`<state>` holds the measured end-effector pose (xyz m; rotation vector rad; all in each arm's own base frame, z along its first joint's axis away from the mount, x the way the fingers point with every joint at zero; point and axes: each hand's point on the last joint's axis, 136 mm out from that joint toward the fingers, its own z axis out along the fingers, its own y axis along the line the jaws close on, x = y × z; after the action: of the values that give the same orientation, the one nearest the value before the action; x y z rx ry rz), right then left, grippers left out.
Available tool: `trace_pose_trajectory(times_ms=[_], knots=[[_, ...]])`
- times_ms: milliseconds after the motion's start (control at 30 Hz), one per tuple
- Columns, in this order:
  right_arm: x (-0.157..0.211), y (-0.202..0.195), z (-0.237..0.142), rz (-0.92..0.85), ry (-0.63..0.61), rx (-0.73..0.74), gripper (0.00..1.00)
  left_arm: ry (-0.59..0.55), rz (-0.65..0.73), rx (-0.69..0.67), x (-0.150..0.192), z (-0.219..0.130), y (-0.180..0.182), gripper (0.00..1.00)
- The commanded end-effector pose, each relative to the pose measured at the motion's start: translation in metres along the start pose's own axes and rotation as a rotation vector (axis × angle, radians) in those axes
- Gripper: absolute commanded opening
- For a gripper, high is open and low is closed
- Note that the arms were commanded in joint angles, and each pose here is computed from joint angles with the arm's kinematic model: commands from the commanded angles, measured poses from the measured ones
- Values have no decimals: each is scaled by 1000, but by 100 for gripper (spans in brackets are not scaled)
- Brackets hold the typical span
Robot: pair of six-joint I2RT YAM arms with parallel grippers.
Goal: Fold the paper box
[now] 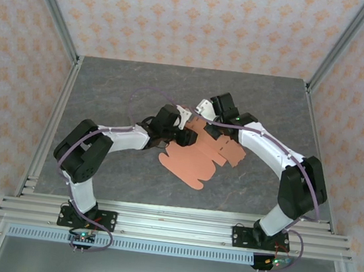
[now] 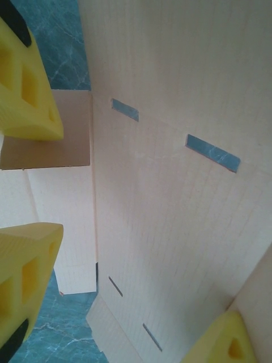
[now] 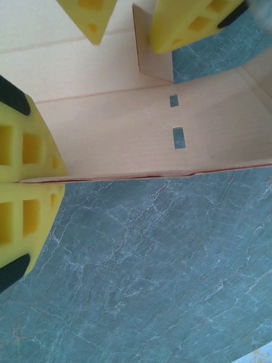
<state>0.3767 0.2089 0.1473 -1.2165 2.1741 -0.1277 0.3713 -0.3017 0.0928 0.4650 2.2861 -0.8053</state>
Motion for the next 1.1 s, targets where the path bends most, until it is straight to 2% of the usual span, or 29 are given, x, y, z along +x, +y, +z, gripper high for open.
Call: trace_pose_trajectory(times_ms=[0,133,267,600,1067], knots=[[-11,-8,-11,-7,-50,29,0,-75,60,7,-19,-31,-6,46],[-12,-3,-19,-28,-68,1,0,-146,58,-1,-34,-64,8,50],[-16,3,-26,-21,-84,-45,0,-179,81,93,-55,-86,3,52],[-23,13,-42,-27,-119,-118,0,-99,202,171,-78,-90,-9,54],[-30,14,-55,-21,-149,-160,0,1,210,197,-73,-87,1,54]])
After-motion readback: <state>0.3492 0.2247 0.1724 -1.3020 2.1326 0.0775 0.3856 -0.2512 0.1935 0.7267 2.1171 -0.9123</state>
